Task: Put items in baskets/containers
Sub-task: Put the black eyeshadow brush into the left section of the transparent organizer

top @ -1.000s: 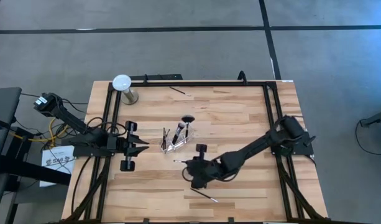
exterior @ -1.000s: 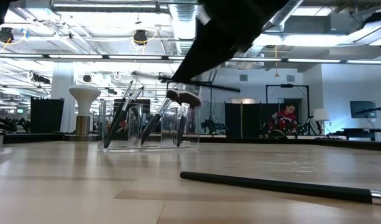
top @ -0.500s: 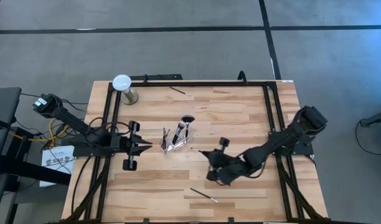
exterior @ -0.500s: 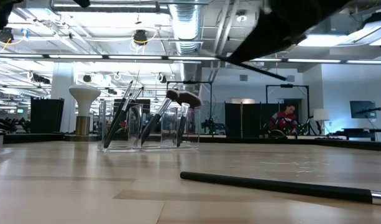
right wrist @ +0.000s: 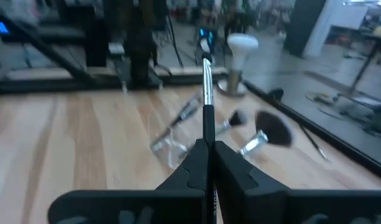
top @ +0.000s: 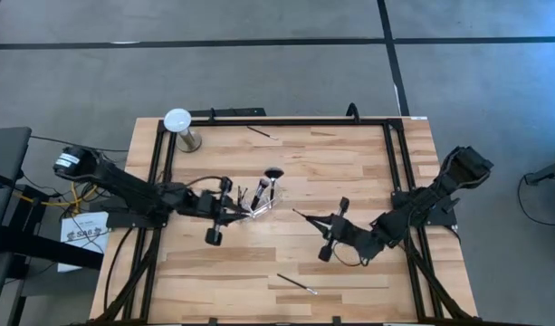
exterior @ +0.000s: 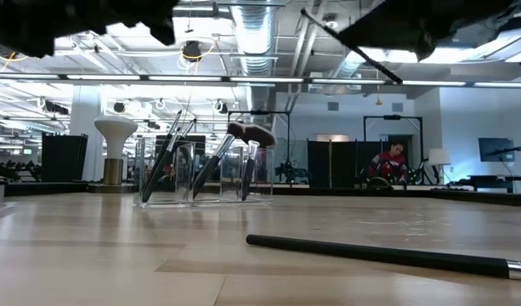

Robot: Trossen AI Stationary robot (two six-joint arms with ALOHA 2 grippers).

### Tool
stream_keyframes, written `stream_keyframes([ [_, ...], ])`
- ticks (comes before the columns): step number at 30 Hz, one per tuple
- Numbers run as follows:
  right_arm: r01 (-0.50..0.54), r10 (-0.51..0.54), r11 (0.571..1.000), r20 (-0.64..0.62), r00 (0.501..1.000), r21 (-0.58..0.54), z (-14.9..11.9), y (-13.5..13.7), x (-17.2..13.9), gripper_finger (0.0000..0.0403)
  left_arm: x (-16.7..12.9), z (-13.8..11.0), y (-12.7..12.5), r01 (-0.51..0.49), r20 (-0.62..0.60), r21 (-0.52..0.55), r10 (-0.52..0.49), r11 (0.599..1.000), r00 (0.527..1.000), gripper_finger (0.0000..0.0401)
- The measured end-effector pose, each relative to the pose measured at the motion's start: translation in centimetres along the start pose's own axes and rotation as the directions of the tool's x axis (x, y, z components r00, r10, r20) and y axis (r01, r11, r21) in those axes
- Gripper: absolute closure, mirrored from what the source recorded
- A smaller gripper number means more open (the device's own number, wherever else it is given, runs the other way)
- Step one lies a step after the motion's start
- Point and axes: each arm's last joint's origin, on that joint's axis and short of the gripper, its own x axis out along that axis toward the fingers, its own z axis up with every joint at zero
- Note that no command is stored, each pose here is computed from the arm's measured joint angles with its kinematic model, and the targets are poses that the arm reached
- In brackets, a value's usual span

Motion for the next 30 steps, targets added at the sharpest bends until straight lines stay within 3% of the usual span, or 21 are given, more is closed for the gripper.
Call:
stream_keyframes([
  [6,-0.153,0.143,0.986,0.15,0.978,0.062,0.4,-0.7,0.1,0.04,2.3,-1.2,-0.3,0.052,-0.051,0.038,-0.05,0.998,0.997,0.0355],
  [12,-0.282,0.262,0.957,0.214,0.941,0.071,0.8,-0.8,0.5,0.04,4.1,-1.6,-0.4,0.055,-0.063,0.041,-0.053,0.998,0.997,0.0284],
  [20,-0.306,0.278,0.952,0.352,0.894,0.025,-0.4,0.1,2.1,0.04,5.7,-2.0,-0.6,0.047,-0.031,0.04,-0.046,0.998,0.998,0.0195],
  [30,-0.31,0.276,0.951,0.387,0.88,0.026,-0.7,0.2,2.8,0.0399,6.5,-2.7,-0.8,0.039,0.031,0.004,-0.039,0.999,0.999,0.0177],
])
